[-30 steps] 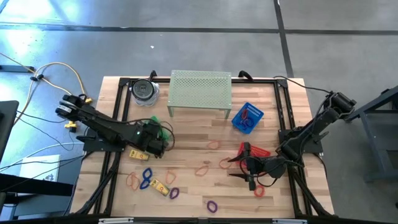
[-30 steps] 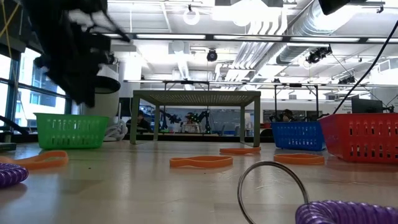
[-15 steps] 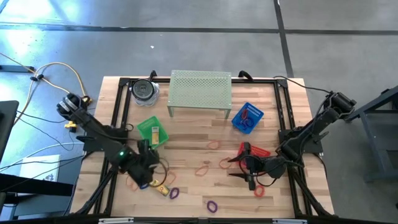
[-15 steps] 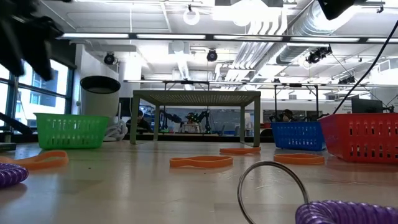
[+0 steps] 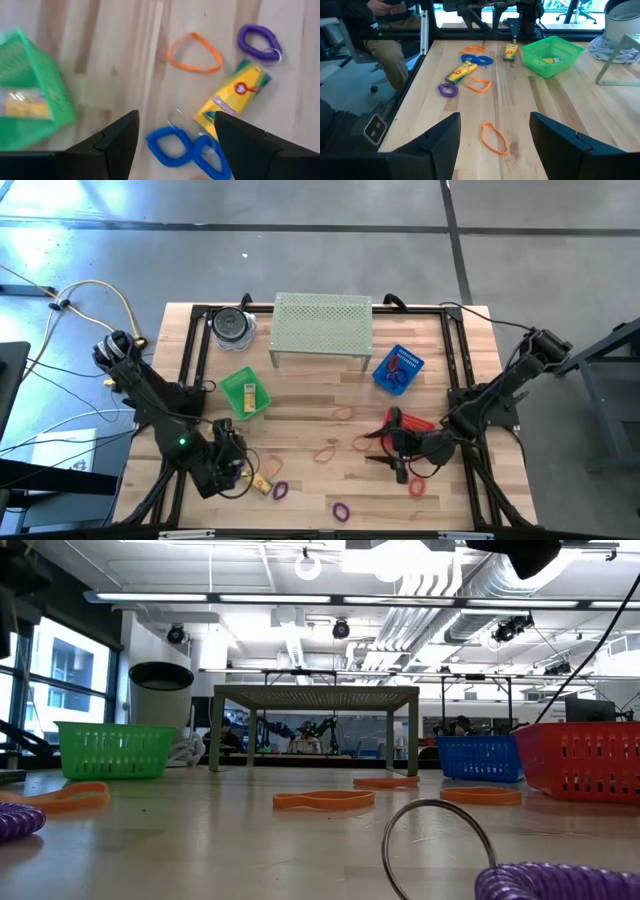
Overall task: Pick & Place Office Desk Supplies
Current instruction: Put the blue spring keychain into the blue basket
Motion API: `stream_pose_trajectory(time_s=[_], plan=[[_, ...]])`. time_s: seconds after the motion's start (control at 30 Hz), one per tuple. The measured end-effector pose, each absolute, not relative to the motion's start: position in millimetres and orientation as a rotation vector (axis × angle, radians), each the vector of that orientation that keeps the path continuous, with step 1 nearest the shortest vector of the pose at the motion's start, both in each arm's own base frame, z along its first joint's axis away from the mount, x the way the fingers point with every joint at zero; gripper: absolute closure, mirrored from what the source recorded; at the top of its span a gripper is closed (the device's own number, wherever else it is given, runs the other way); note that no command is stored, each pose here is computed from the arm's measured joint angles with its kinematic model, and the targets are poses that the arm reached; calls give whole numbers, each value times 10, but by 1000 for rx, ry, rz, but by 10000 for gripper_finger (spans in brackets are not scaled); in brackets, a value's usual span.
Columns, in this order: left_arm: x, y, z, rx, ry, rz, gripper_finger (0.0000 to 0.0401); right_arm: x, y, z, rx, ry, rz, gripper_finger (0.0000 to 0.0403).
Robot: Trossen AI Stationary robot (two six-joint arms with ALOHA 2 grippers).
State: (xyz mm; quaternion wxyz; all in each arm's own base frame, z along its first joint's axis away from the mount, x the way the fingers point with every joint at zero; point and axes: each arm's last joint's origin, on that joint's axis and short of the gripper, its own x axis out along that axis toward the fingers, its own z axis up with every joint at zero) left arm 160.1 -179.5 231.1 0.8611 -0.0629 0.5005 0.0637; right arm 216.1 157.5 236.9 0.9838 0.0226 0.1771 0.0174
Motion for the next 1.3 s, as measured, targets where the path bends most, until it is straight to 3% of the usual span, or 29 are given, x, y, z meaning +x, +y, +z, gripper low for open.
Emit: stream_pose_trajectory(time_s=[0.4,1.3], plan=[[1467,-2088,2006,-19,1264,2,151,2193,1605,2282,31,385,32,176],[1549,-2071,1949,-702,1289,498,151,2200,1606,2305,-40,363,45,176]])
